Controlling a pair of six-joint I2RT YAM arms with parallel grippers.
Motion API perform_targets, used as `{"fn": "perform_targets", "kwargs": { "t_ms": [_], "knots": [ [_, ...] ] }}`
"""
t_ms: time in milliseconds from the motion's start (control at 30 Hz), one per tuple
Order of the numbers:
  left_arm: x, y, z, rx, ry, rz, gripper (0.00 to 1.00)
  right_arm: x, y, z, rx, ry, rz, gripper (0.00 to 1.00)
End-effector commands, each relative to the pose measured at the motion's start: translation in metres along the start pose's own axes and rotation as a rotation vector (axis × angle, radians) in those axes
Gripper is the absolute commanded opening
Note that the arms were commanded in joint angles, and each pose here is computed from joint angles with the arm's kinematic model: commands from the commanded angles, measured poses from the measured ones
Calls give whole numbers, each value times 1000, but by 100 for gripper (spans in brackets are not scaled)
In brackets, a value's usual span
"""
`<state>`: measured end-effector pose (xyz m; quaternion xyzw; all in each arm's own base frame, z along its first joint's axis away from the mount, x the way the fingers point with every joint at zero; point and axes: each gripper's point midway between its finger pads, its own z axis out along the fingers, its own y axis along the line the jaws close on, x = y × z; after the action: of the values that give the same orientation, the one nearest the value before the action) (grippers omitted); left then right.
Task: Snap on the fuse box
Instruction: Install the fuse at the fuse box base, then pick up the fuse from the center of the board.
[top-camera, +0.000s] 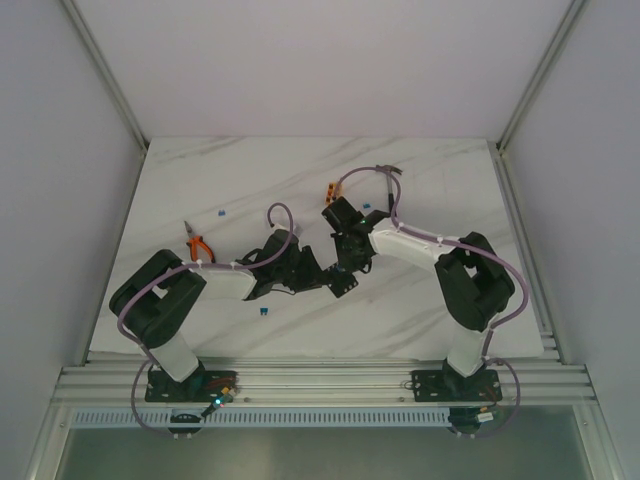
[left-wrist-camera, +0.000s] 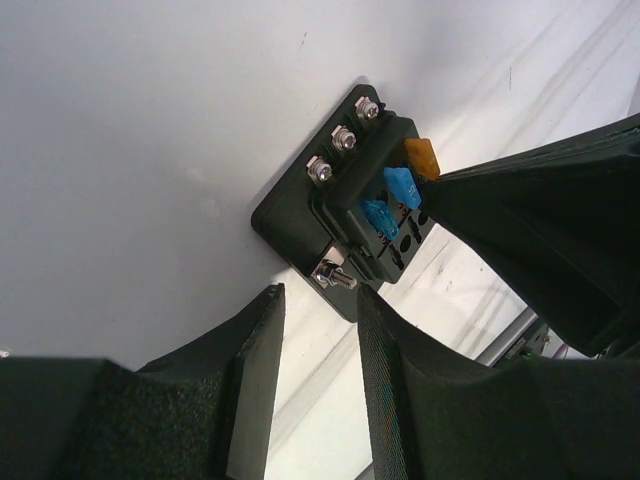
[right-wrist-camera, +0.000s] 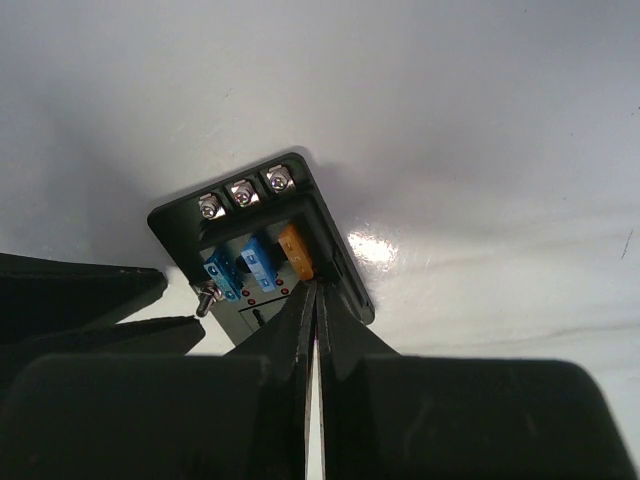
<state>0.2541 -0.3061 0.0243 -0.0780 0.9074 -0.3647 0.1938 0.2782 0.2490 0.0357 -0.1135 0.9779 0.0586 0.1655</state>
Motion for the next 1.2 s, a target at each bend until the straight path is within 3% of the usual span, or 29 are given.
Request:
{"fn": "perform_targets", "kwargs": {
  "t_ms": [0,367,600,833,1167],
  "knots": [
    [4,11,2,-43,11,15,45,15,-6,4,43,38,-33,3],
    [-15,14,10,-80,-36,46,45,-35,-18,-50,32,-172,-70,21],
    [-27,15,13,-78,-46,52,48,-85,-59,-44,87,-281,-43,37],
    [-42,14,-2,-62,-86,46,63,-140,-86,-18,103,-367,-61,43],
    [-52,15,-28,-59,-142,45,90,-191,-103,35,105,-434,-121,43]
  ]
}}
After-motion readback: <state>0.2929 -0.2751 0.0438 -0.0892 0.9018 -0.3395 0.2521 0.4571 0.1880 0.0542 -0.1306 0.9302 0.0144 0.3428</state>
